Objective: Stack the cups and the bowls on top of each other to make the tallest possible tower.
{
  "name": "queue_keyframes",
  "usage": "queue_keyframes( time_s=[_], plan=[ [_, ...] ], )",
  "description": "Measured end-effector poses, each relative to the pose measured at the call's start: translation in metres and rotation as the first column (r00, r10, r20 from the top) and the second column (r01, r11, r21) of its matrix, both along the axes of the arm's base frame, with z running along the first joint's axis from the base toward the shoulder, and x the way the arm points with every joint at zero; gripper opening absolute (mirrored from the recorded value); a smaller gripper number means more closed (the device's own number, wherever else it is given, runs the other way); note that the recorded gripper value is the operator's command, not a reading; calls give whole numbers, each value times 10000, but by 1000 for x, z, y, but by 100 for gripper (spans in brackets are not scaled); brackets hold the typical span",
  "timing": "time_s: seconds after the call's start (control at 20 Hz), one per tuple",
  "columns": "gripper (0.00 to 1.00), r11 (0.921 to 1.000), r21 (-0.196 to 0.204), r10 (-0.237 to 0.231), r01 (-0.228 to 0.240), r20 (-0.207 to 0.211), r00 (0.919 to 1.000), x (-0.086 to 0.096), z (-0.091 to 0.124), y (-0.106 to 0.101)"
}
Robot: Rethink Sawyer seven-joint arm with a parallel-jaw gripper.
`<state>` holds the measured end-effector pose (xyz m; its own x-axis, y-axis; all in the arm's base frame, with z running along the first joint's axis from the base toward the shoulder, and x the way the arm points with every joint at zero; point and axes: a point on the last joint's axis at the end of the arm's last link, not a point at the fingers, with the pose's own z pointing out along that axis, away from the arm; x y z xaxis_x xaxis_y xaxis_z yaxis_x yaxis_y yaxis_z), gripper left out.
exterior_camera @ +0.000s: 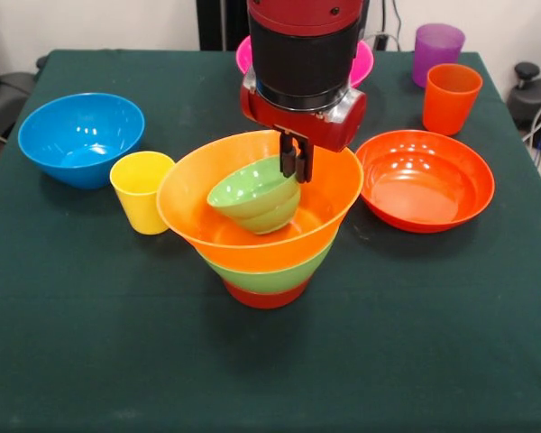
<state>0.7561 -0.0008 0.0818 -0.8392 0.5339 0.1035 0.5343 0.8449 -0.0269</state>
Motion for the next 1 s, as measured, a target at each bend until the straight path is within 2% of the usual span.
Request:
queue_keyframes(
  time_s=[0.5, 1.0],
  plan=[
    [0, 9999, -147, 1, 6, 505, 9987, 7, -1, -2],
    [0, 9999, -132, -23, 28, 403, 9992, 5, -13, -4]
  ],
)
